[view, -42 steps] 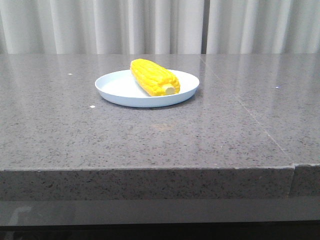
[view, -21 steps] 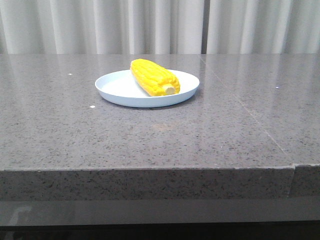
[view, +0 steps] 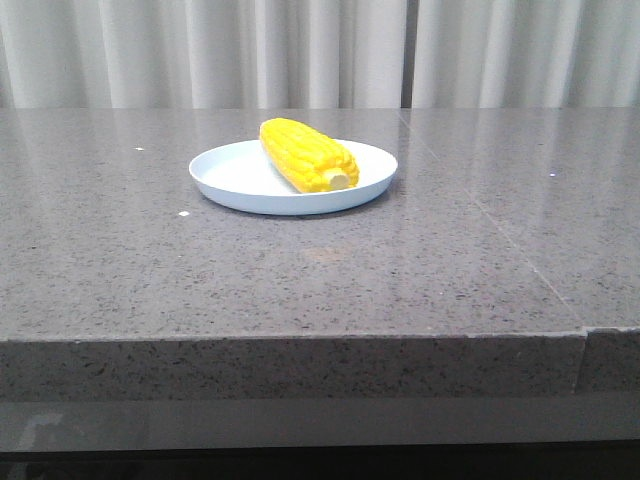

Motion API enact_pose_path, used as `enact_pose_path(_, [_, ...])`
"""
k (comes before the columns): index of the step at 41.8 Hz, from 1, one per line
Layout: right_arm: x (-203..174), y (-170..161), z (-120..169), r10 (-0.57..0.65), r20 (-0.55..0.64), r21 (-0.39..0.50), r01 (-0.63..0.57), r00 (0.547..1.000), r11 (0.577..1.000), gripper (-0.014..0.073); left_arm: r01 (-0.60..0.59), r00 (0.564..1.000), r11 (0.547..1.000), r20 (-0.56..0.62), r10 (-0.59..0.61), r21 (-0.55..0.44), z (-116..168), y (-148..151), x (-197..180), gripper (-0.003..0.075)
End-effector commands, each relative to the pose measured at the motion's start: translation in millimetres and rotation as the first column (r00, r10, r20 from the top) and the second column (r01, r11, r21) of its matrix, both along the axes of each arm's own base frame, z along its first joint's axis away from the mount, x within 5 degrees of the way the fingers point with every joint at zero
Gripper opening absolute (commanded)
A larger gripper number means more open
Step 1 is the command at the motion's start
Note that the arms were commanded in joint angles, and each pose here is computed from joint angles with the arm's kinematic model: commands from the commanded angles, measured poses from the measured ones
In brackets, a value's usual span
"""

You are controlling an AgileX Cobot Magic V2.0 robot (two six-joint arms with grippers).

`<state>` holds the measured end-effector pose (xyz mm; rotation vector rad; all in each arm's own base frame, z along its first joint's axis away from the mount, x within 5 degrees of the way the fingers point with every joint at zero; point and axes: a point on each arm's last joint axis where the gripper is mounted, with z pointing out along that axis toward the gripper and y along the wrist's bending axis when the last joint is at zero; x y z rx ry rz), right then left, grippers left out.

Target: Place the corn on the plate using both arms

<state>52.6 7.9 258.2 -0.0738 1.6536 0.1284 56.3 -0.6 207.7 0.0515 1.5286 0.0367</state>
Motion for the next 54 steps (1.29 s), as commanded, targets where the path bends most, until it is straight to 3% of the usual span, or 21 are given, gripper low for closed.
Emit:
enact_pose_path(1, [1, -4, -9, -0.056, 0.175, 0.008, 0.055, 0.983, 0.998, -0.0066, 0.0, 0.995, 1.0, 0.1, 0.002, -0.02, 8, 0, -2, -0.002])
enact_pose_path(11, [2, -7, -44, -0.103, 0.22, 0.016, 0.102, 0.97, 0.995, -0.0066, 0.0, 0.995, 1.0, 0.1, 0.002, -0.02, 8, 0, -2, -0.002])
enact_pose_path(25, [2, -7, -43, -0.104, 0.225, 0.018, 0.103, 0.969, 0.995, -0.0066, 0.0, 0.995, 1.0, 0.1, 0.002, -0.02, 8, 0, -2, -0.002])
enact_pose_path(33, [1, -7, -42, -0.107, 0.226, 0.087, 0.09, 0.968, 0.992, -0.0066, 0.0, 0.995, 1.0, 0.1, 0.002, -0.02, 8, 0, -2, -0.002])
enact_pose_path(54, [1, -7, -42, -0.106, 0.234, 0.078, 0.09, 0.966, 0.993, -0.0066, 0.0, 0.995, 1.0, 0.1, 0.002, -0.02, 8, 0, -2, -0.002])
